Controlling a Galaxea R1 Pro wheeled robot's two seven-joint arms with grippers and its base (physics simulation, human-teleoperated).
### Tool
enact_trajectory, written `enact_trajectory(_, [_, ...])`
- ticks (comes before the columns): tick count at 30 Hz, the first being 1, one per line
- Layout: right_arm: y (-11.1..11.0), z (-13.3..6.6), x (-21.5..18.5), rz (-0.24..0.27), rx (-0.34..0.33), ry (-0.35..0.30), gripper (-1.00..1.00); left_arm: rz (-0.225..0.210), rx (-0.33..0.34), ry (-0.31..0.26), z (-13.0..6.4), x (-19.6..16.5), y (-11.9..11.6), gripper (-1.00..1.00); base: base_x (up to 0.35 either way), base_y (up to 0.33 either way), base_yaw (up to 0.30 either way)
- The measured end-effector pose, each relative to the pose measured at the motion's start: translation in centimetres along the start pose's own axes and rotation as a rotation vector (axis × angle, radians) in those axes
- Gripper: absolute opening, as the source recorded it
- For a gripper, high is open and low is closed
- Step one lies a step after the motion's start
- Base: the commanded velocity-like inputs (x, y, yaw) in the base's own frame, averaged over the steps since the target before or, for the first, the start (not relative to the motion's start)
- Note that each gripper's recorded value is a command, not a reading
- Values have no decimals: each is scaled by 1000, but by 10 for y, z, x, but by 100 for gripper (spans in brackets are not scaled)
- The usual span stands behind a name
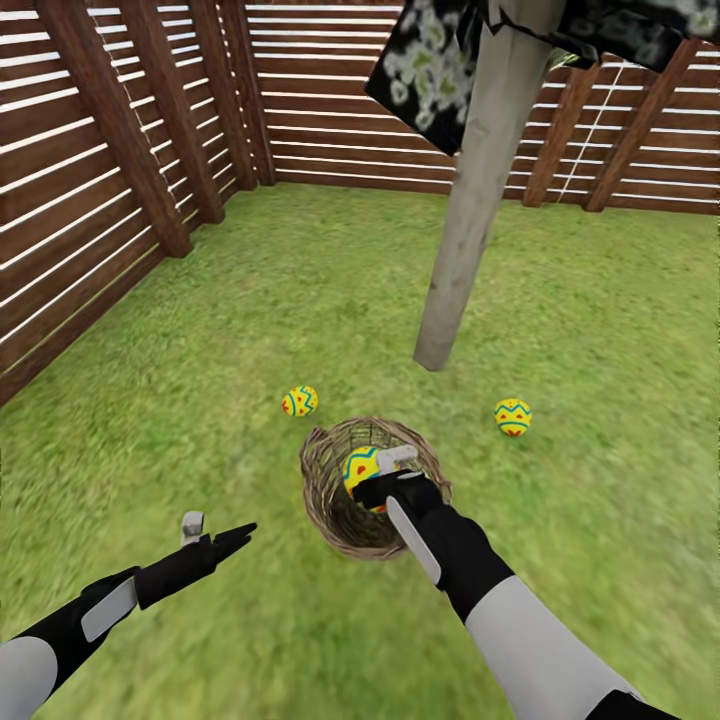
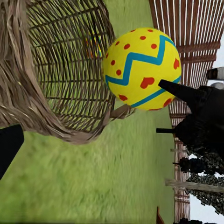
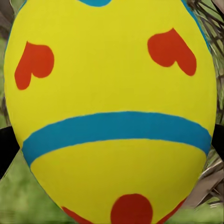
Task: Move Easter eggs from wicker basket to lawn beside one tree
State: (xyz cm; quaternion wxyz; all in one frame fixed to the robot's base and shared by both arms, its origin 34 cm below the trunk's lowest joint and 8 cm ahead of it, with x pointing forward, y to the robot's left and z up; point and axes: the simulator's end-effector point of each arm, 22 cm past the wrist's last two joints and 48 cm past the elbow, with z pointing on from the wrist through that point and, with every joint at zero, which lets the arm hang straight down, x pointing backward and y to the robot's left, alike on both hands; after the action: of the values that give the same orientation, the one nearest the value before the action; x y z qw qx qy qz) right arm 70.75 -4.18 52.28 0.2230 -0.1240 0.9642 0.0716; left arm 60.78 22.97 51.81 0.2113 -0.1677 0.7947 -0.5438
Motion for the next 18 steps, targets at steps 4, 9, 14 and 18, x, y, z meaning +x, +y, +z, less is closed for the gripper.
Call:
enact_trajectory(4, [2,-10,-4,0,-5,9,-100,5,3,-1,-2,-3,-10,100,-10,0,0])
enact_trajectory(9, [2,-21,-11,-3,-4,12,-100,11,6,-1,-4,-7,-22,100,-126,0,0])
enact_trajectory(14, [3,-33,-19,-5,-3,5,-100,18,11,-3,-7,-11,-35,100,-111,0,0])
enact_trajectory(18, [4,-41,-26,-6,-3,0,-100,22,14,-5,-9,-14,-44,100,-212,0,0])
